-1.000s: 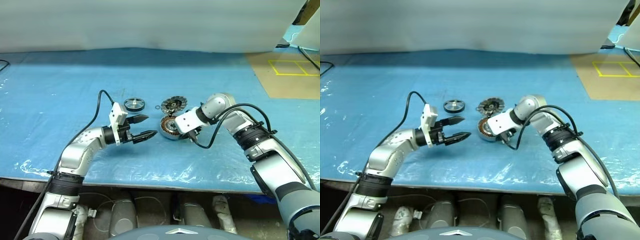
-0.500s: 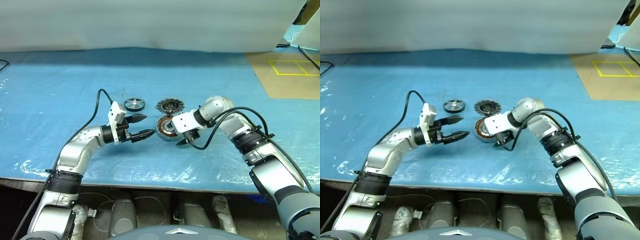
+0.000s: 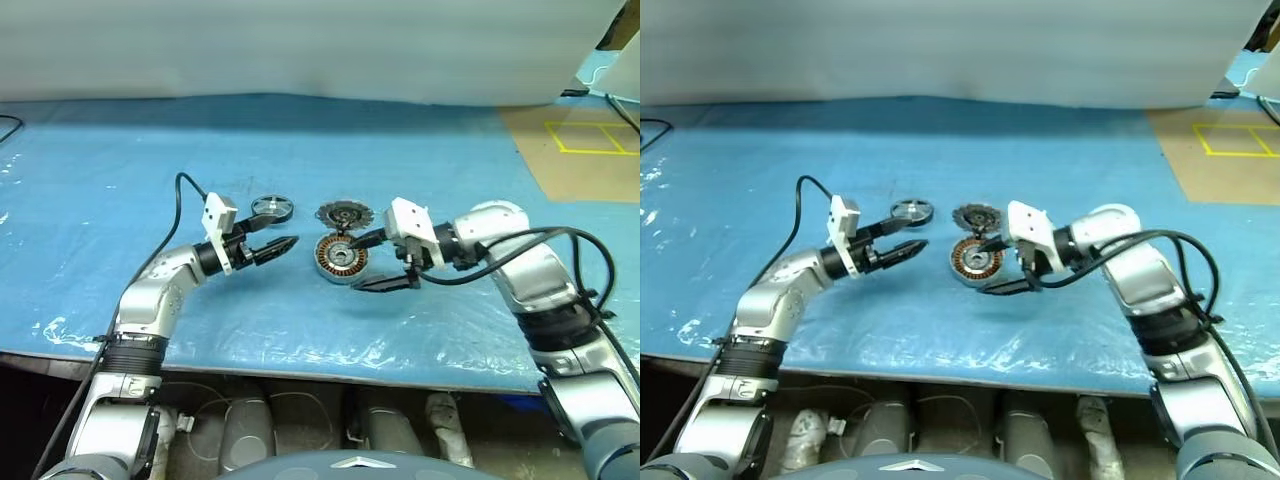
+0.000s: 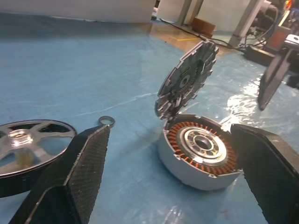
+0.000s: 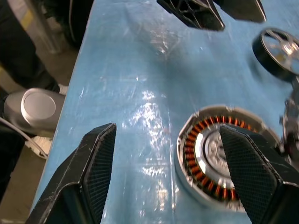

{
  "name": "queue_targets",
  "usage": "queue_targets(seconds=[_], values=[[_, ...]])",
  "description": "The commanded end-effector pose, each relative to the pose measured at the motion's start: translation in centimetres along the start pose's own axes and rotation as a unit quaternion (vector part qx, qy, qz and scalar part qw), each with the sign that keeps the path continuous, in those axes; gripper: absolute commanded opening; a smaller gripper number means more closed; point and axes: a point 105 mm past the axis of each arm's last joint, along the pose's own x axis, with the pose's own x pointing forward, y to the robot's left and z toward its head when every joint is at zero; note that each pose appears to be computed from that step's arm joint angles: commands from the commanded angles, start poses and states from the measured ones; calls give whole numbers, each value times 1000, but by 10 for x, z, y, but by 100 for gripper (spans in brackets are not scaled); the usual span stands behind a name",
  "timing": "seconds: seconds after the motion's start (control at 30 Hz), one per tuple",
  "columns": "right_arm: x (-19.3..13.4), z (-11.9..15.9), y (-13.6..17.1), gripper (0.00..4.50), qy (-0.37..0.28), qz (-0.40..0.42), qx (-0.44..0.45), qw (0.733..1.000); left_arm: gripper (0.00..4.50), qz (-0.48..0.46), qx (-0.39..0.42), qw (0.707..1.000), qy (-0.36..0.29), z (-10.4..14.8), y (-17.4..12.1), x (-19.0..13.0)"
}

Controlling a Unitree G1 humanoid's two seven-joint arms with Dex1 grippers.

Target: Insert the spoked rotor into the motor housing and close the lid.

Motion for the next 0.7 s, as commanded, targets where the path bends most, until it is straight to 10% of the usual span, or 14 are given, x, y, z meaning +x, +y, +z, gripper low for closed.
queue_targets(seconds=[0.03, 0.7], values=[[-15, 1, -2, 367, -31, -71, 46, 996, 438, 32, 30, 999, -7, 5, 13, 9], [-25, -29, -1, 367, -31, -190, 147, 970, 438, 74, 66, 994, 39, -4, 28, 107]])
